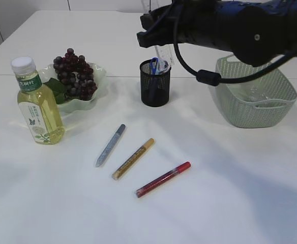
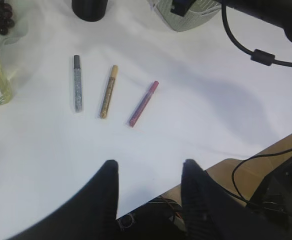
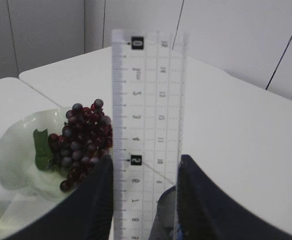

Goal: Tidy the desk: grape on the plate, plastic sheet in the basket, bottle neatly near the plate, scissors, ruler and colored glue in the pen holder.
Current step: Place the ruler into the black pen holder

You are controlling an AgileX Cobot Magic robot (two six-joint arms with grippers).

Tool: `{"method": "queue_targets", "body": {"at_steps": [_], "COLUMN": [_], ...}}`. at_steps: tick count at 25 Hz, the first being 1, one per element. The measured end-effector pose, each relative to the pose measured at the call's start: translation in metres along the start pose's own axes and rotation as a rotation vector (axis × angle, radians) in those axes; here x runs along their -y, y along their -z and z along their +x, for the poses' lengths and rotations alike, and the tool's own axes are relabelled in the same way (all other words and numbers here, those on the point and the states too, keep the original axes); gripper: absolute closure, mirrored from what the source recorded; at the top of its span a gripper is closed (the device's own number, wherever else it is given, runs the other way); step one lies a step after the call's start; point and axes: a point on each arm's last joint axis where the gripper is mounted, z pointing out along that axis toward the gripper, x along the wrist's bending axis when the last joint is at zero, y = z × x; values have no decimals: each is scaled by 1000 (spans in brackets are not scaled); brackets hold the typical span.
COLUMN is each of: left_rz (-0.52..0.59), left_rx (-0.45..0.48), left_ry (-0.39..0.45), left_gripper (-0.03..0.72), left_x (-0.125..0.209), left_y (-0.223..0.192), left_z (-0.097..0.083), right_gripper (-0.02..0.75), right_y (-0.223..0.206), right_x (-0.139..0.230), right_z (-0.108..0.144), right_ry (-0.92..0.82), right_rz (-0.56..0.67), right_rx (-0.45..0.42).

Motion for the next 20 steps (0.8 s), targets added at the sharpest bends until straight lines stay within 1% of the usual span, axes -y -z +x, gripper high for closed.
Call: {"method": "queue_targets", "body": {"at_steps": [2,9,16,20], "left_rz": [11,50,80,80], "left_rx": [2,-2,-10,-8], "left_ry": [4,15,22,22], "left_gripper": [379,379,379,379], "left_x": [-1,-6,-10,-10], "left_y": [-3,-17,-28,-28], "left_z": [0,1,2,2], "right_gripper": [437,437,437,437], "right_y": [-14,-69,-116,-133], "right_x": [-3,7,23,37], "right_z": [-6,-27,-30,-32], "right_ry": [5,-26,-68,-82], "right_rz": [-28,-78,-121,-113], "right_rx": [16,77,101,110]}}
